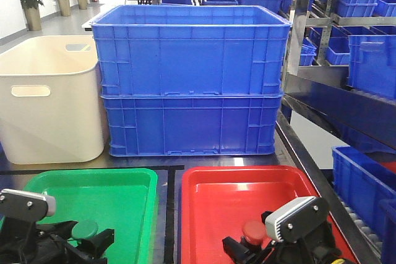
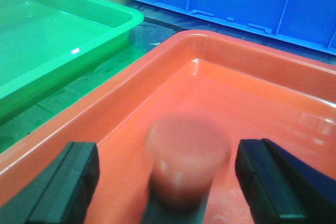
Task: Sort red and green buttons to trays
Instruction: 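Open both grippers to release the buttons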
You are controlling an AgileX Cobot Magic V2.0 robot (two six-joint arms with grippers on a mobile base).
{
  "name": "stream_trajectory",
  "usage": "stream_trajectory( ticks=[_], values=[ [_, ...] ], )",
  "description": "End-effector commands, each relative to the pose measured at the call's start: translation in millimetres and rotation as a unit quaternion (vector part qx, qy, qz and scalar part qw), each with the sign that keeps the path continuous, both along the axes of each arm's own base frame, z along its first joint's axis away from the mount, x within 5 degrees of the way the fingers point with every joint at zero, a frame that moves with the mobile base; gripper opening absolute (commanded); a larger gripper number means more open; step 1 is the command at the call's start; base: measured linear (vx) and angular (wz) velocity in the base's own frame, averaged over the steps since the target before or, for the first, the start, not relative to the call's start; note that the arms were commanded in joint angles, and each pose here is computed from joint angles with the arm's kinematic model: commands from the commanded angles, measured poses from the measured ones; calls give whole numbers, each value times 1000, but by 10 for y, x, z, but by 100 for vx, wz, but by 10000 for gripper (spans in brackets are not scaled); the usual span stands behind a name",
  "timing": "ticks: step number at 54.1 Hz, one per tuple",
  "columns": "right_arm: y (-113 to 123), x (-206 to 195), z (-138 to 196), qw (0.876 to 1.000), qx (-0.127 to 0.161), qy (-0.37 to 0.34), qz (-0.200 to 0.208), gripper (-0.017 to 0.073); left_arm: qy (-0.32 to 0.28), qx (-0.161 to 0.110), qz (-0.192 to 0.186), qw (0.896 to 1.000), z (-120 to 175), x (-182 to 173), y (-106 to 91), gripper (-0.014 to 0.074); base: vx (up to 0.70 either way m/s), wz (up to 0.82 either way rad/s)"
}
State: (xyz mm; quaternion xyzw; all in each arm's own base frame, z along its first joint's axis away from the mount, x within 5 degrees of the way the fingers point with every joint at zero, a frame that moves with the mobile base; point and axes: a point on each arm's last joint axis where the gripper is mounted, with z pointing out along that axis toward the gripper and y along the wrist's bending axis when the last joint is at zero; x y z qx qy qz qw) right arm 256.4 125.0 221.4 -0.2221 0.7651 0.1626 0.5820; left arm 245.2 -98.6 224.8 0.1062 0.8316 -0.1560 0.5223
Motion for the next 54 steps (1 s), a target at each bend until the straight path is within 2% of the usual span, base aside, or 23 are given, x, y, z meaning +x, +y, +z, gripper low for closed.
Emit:
stream_trajectory(
  ticks=[1,11,17,21,27,32,39,46,54],
  values=[
    [-2,-29,382,995,47,-84,5,589,-67,-32,0,997,334,-22,4,580,0,0],
    [-83,-190,662,992,56,-117,0,569,-79,-26,5,996,563,-220,95,578,0,0],
    [-170,-330,807,992,46,-115,-12,540,-56,-11,15,998,644,-381,179,559,0,0],
    [-237,-439,896,993,37,-111,-21,503,-42,-2,22,999,692,-494,238,521,0,0],
    [-357,-633,1010,994,24,-99,-39,384,-3,7,37,999,730,-687,335,405,0,0],
    [-476,-802,1029,996,3,-65,-61,208,26,-6,49,998,771,-866,405,246,0,0],
    [-635,-1046,1040,996,-9,-9,-92,-17,63,-31,50,996,819,-1146,481,-10,0,0],
    [-759,-1289,1105,995,-19,-9,-99,-14,45,-37,14,998,842,-1418,525,-8,0,0],
    [-843,-1536,1218,995,-10,-49,-85,-10,19,-80,-10,997,740,-1698,571,-6,0,0]
  ],
)
